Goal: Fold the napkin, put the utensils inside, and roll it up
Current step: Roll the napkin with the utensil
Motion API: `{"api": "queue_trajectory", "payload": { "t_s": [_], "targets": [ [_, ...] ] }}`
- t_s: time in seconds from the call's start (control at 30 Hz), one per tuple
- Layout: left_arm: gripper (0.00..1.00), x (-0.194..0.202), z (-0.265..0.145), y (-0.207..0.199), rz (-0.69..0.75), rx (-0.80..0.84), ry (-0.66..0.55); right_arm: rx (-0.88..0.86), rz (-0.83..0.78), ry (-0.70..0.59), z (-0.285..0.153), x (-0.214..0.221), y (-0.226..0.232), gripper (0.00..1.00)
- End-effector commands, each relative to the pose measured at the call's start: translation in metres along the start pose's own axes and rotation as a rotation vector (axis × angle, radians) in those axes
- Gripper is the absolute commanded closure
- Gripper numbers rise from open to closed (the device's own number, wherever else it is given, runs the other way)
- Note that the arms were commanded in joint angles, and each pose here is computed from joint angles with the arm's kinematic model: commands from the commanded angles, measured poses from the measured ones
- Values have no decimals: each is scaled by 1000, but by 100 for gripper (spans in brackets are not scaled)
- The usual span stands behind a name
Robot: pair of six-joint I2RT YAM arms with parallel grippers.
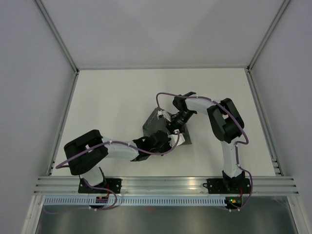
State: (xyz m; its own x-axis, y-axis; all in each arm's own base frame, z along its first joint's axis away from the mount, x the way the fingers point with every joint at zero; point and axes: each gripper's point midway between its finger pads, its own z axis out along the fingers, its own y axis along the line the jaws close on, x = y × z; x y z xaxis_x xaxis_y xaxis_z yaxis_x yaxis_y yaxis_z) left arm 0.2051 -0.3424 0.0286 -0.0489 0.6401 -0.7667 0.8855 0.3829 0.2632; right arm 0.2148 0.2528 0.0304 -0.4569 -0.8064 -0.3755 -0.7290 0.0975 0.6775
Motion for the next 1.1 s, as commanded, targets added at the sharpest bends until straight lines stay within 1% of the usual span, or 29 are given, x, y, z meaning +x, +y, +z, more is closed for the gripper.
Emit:
{"api": "queue_trajectory", "payload": {
  "t_s": [0.0, 0.03, 0.07, 0.1, 0.13, 0.17, 0.23, 0.27, 0.33, 0.37, 0.5, 0.53, 0.6, 0.63, 0.67, 0.73, 0.77, 0.83, 0.9, 0.93, 1.0, 1.03, 1.07],
  "targets": [
    [98, 29, 4, -32, -118, 170, 86, 150, -132, -81, -34, -26, -16, 46],
    [98, 29, 5, -33, -132, 194, 82, 169, -103, -119, -44, -31, -15, 45],
    [98, 30, 5, -34, -143, 206, 83, 216, -143, -174, -58, -46, -14, 44],
    [98, 31, 5, -35, -155, 213, 83, 236, -138, -205, -64, -49, -14, 43],
    [98, 30, 6, -33, -161, 209, 74, 266, -85, -255, -77, -52, -17, 41],
    [98, 33, 3, -33, -172, 211, 69, 330, -129, -315, -94, -66, -19, 41],
    [98, 28, 3, -26, -229, 218, 29, 390, -92, -388, -114, -64, -27, 41],
    [98, 30, 2, -25, -252, 223, 26, 442, -98, -436, -127, -69, -28, 41],
    [98, 29, 1, -21, -293, 229, 17, 521, -96, -491, -146, -69, -33, 42],
    [98, 28, 1, -19, -311, 244, 10, 594, -112, -533, -163, -68, -34, 43],
    [98, 27, -1, -18, -383, 291, 9, 746, -167, -609, -188, -63, -25, 45],
    [98, 26, -3, -19, -409, 320, 11, 786, -200, -643, -198, -65, -13, 45],
    [98, 24, -4, -21, -432, 355, 17, 832, -213, -669, -197, -58, -14, 41],
    [98, 23, -5, -21, -447, 379, 20, 863, -240, -689, -203, -59, -5, 41],
    [98, 22, -6, -22, -458, 393, 21, 870, -245, -683, -196, -53, -7, 41],
    [98, 19, -4, -22, -474, 416, 27, 900, -280, -670, -197, -50, -2, 40],
    [98, 23, -5, -25, -486, 430, 55, 884, -279, -643, -188, -43, -1, 40],
    [98, 22, -3, -29, -503, 469, 71, 866, -337, -607, -180, -39, 5, 39],
    [98, 28, -3, -34, -526, 497, 117, 843, -345, -556, -164, -26, 5, 39],
    [98, 25, -2, -34, -535, 516, 118, 840, -396, -523, -156, -24, 8, 38],
    [98, 31, -1, -38, -565, 544, 153, 814, -425, -477, -134, -13, 8, 39],
    [98, 29, -1, -37, -579, 558, 149, 830, -474, -468, -129, -16, 11, 38],
    [98, 31, 0, -37, -594, 564, 159, 819, -480, -442, -114, -6, 9, 38]
  ]
}}
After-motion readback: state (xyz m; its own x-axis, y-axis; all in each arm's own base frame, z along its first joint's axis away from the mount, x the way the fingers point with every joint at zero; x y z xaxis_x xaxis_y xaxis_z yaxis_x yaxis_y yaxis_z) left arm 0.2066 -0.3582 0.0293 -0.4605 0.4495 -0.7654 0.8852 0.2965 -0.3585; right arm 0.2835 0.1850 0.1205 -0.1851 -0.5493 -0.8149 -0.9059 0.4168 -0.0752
